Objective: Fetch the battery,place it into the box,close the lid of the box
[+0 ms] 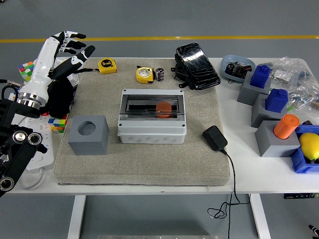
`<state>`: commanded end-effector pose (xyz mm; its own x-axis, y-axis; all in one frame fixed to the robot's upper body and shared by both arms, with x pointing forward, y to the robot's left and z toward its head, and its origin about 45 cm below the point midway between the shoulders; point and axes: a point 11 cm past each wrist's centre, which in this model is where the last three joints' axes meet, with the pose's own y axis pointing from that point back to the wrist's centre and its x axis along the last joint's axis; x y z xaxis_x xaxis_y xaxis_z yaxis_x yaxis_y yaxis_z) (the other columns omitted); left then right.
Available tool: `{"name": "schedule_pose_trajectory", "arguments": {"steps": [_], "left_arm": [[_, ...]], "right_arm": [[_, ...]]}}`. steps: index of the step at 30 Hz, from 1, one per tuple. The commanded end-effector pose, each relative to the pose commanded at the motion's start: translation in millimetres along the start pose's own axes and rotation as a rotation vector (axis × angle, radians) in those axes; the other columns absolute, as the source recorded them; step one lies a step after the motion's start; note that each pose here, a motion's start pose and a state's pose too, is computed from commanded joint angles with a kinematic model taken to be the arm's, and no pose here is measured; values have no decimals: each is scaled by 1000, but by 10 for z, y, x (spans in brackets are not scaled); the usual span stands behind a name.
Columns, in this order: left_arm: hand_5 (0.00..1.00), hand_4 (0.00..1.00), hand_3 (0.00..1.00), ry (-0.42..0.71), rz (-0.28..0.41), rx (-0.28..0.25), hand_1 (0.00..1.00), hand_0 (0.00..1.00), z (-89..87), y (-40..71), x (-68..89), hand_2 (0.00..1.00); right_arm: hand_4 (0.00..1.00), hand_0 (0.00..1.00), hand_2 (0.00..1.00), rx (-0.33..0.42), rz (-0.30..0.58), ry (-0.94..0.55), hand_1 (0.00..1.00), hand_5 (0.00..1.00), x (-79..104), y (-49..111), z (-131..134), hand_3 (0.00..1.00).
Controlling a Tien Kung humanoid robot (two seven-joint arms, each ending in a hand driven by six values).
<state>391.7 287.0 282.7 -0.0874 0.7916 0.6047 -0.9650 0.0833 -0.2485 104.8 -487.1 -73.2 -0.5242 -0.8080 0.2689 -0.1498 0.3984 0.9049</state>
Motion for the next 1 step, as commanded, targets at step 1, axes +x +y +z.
{"name": "schedule_pose_trajectory", "arguments": {"steps": [1], "left_arm": [[856,998,682,1,-2,0,627,529,2,0,-6,609]], "right_arm": [[937,661,633,0,1,-1,630,454,2,0,1,542]]}}
